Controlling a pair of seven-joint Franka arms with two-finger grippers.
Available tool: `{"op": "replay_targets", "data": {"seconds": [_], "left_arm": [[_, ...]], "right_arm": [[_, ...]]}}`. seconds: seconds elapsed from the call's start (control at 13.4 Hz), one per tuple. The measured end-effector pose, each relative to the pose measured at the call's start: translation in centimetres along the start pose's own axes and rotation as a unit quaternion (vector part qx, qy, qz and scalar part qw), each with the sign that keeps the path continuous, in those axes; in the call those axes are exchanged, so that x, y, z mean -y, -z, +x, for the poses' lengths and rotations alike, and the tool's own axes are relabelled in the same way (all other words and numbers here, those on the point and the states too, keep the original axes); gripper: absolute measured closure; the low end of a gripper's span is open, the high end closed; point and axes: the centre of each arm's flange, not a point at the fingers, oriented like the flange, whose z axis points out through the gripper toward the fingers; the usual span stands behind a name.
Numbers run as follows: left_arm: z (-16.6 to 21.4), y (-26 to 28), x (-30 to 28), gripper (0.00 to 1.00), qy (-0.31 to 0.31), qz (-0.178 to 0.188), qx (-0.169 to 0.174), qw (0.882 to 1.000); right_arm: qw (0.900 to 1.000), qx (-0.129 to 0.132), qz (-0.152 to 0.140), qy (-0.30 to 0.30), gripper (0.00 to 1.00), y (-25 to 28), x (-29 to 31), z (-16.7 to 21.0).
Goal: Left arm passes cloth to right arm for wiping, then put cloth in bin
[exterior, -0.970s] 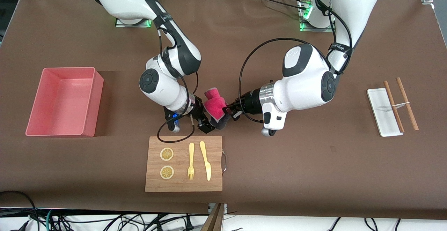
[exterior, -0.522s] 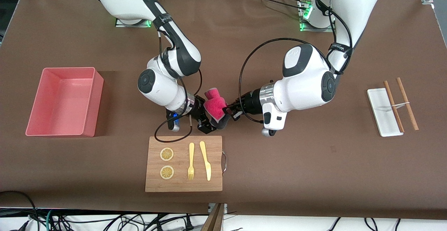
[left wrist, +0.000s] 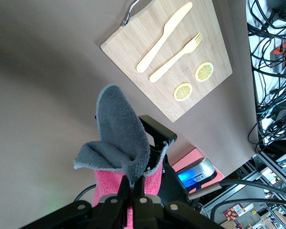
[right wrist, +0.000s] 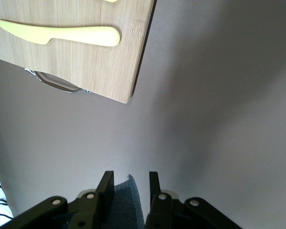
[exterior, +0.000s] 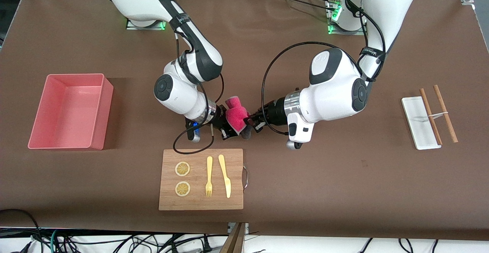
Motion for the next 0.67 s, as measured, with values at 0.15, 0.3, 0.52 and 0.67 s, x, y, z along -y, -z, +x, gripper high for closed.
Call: {"op": "replay_targets", "data": {"seconds": [0.15,0.3,0.52,0.67], "left_arm": [[0.00,0.00,0.00,0.95,0.000,0.000,0.000,1.000],[0.00,0.01,-0.01,0.95,0.000,0.000,0.000,1.000],[0.00,0.01,-0.01,0.95,0.000,0.000,0.000,1.000],[0.00,0.01,-0.01,0.95,0.000,0.000,0.000,1.000]], "right_arm": [[1.000,0.006,0.002,-0.007,0.63,0.02,0.02,0.00],[1.000,0.008,0.003,-0.010,0.70,0.04,0.03,0.00],[1.000,0.009,0.004,-0.010,0.99,0.11,0.06,-0.07],[1.000,0.013,0.004,-0.013,0.99,0.08,0.03,-0.27]]}}
